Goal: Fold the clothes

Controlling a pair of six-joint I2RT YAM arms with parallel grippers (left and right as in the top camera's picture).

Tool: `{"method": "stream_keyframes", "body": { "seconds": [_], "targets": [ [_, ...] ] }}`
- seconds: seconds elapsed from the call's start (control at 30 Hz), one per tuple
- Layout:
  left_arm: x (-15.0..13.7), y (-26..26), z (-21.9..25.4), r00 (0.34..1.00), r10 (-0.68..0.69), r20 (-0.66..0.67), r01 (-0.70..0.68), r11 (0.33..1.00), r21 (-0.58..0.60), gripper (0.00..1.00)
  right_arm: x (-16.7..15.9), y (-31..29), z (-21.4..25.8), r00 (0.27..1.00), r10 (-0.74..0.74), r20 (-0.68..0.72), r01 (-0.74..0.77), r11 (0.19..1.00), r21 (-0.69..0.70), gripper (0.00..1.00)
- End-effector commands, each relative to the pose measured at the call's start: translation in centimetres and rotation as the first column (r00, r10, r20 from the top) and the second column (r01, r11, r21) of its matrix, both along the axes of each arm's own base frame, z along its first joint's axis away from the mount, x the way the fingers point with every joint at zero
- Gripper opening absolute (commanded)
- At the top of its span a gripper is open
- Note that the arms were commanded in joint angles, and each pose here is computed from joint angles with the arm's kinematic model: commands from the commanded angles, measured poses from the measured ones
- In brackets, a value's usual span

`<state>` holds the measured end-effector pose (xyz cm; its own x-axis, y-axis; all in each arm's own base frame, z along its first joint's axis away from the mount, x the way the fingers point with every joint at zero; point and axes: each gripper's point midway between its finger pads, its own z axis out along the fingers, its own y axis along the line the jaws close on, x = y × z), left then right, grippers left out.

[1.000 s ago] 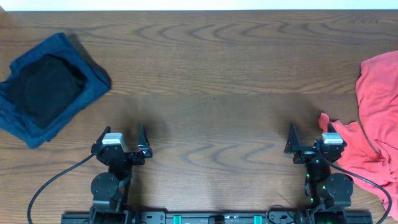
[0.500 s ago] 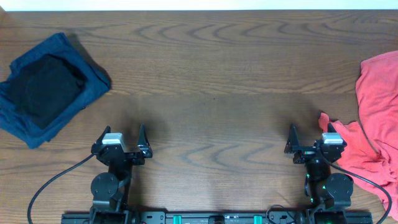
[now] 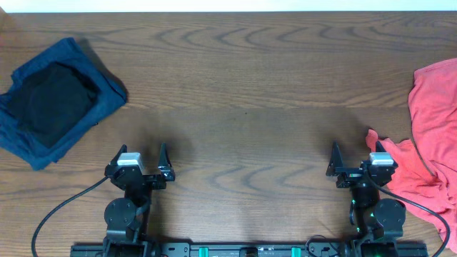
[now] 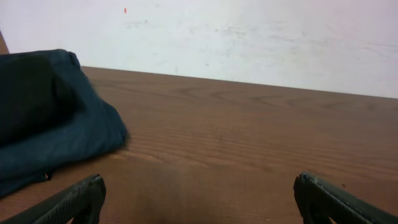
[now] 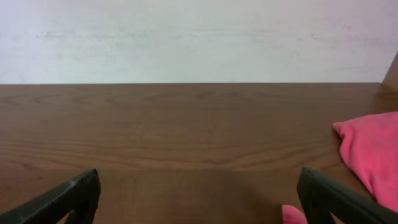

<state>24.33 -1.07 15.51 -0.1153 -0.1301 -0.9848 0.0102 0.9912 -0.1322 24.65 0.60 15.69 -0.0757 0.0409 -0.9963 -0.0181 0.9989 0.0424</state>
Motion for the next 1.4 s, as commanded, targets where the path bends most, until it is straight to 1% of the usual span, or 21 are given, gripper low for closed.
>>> {"method": "stream_keyframes", "body": {
  "seconds": [0.0, 0.13, 0.2, 0.27, 0.4, 0.53, 0.63, 0.7, 0.77, 0.83, 0.9, 0.93, 1.0, 1.03, 1.07, 1.13, 1.23, 1.37],
  "targets": [
    [0.0, 0.1, -1.8, 0.999, 0.005, -0.040, -0.004, 1.000, 0.012, 0.98, 0.0, 0.3, -0.2, 1.000, 0.014, -0.011, -0.014, 0.998, 0.055, 0.99],
    [-0.2, 0.1, -1.5, 0.998, 0.005, -0.057, -0.005, 1.000, 0.014, 0.98, 0.0, 0.1, -0.7, 0.999, 0.003, -0.050, 0.000, 0.998, 0.064, 0.99],
    [-0.3, 0.2, -1.3, 0.997, 0.005, -0.077, -0.004, 1.000, 0.015, 0.98, -0.1, -0.4, -0.9, 0.996, -0.026, -0.083, 0.031, 0.998, 0.058, 0.99],
    [-0.5, 0.2, -0.9, 0.995, 0.009, -0.104, -0.010, 1.000, -0.009, 0.98, -0.2, -0.7, -1.1, 0.992, -0.048, -0.120, 0.054, 0.997, 0.052, 0.99],
    [-0.8, 0.2, -0.6, 0.978, 0.016, -0.210, -0.029, 0.998, -0.056, 0.98, -0.3, -1.4, -0.8, 0.974, -0.086, -0.210, 0.099, 0.994, 0.052, 0.99],
    [-0.6, 0.2, -0.2, 0.945, 0.019, -0.327, -0.036, 0.998, -0.045, 0.98, -0.3, -2.1, -0.6, 0.939, -0.127, -0.321, 0.141, 0.990, 0.020, 0.99],
    [-0.4, 0.2, -0.1, 0.902, 0.022, -0.432, -0.040, 0.999, -0.031, 0.98, -0.1, -2.4, -1.0, 0.897, -0.140, -0.419, 0.155, 0.988, 0.001, 0.99],
    [-0.5, 0.2, -0.1, 0.863, 0.026, -0.504, -0.042, 0.999, -0.021, 0.98, 0.0, -2.6, -1.7, 0.849, -0.146, -0.508, 0.163, 0.987, -0.012, 0.99],
    [-0.5, 0.2, -0.4, 0.808, 0.030, -0.588, -0.043, 0.999, -0.008, 0.98, -0.2, -3.1, -2.9, 0.770, -0.163, -0.617, 0.180, 0.983, -0.035, 0.99],
    [-0.7, 0.2, -0.8, 0.762, 0.034, -0.647, -0.043, 0.999, 0.001, 0.98, -0.1, -3.4, -3.4, 0.715, -0.167, -0.679, 0.186, 0.982, -0.045, 0.99],
    [-0.8, 0.1, -1.2, 0.721, 0.033, -0.692, -0.040, 0.999, 0.005, 0.98, 0.6, -2.8, -3.8, 0.682, -0.130, -0.720, 0.162, 0.987, -0.025, 0.99],
    [-0.8, -0.2, -1.5, 0.706, 0.016, -0.708, -0.029, 1.000, -0.007, 0.98, 1.0, -2.3, -3.9, 0.673, -0.101, -0.733, 0.143, 0.990, -0.005, 0.99],
    [-0.7, -0.9, -2.2, 0.681, -0.021, -0.732, -0.006, 0.999, -0.034, 0.98, 1.7, -2.1, -4.3, 0.656, -0.088, -0.750, 0.136, 0.991, 0.002, 0.99],
    [-0.7, -1.1, -2.5, 0.671, -0.034, -0.740, 0.002, 0.999, -0.044, 0.98, 1.8, -2.5, -4.5, 0.646, -0.108, -0.756, 0.149, 0.989, -0.014, 0.99],
    [-0.7, -1.3, -2.7, 0.663, -0.045, -0.747, 0.008, 0.999, -0.053, 0.98, 1.9, -3.4, -4.9, 0.628, -0.162, -0.761, 0.202, 0.979, -0.042, 0.99],
    [-0.7, -1.7, -3.1, 0.648, -0.066, -0.759, 0.020, 0.997, -0.070, 0.98, 1.5, -6.2, -5.7, 0.564, -0.311, -0.765, 0.365, 0.925, -0.107, 0.99],
    [-0.7, -1.8, -3.5, 0.634, -0.069, -0.770, 0.020, 0.997, -0.072, 0.98, 0.3, -9.7, -7.1, 0.443, -0.462, -0.768, 0.507, 0.836, -0.210, 0.99],
    [-0.7, -1.8, -3.5, 0.632, -0.068, -0.772, 0.020, 0.997, -0.072, 0.98, -0.3, -11.8, -9.5, 0.334, -0.499, -0.800, 0.555, 0.790, -0.261, 0.99]
  ]
}}
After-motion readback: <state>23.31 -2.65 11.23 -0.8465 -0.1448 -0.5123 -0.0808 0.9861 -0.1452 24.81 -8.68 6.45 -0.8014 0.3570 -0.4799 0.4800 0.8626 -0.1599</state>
